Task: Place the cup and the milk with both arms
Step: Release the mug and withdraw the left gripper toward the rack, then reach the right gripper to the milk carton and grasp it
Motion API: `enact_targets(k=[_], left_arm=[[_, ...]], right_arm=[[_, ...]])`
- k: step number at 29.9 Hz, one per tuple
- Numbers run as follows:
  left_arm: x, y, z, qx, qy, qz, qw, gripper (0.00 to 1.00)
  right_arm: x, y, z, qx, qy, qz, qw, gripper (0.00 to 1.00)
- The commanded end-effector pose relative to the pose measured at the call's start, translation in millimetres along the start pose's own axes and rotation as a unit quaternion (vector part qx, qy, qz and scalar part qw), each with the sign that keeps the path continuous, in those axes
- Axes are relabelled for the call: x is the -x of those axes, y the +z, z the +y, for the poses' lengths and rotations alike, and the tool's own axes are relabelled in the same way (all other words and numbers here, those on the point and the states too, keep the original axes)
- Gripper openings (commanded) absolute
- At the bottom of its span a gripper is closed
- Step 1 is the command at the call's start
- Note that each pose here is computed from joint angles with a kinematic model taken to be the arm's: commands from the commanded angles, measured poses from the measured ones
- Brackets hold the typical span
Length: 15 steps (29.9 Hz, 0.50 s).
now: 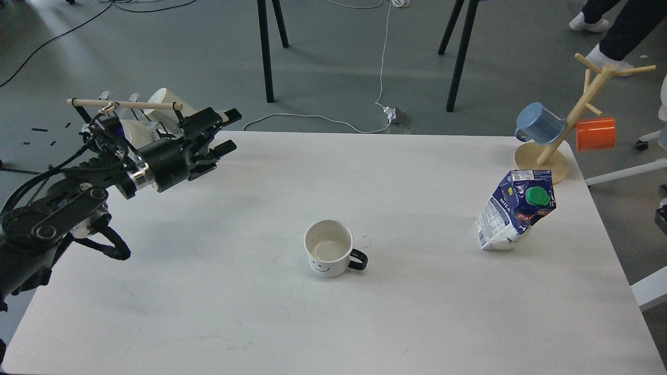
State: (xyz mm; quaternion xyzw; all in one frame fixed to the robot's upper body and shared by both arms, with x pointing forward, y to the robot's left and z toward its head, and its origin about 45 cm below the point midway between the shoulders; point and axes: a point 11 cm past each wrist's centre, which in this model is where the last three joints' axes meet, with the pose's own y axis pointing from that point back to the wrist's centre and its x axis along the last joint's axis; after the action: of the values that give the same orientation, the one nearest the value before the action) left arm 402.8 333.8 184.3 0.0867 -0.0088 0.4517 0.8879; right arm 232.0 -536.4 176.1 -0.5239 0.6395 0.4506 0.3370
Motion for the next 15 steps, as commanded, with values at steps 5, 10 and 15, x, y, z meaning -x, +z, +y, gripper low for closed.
enact_targets(k=[5,10,15], left_arm=[[-49,-10,61,0.072,0.146,0.134,0.978,0.96],[-55,-14,73,0.068,0.16,0.138,0.975,0.96],[-54,-18,76,0.062,0.161,0.14,0.975,0.96]], right_arm=[[-31,89,36,0.063,0.022,-0.104,0.992,0.99],[-40,137,39,0.1,0.029,-0.14,0.985,0.99],[-41,180,21,0.122,0.019,-0.171,0.978,0.99]])
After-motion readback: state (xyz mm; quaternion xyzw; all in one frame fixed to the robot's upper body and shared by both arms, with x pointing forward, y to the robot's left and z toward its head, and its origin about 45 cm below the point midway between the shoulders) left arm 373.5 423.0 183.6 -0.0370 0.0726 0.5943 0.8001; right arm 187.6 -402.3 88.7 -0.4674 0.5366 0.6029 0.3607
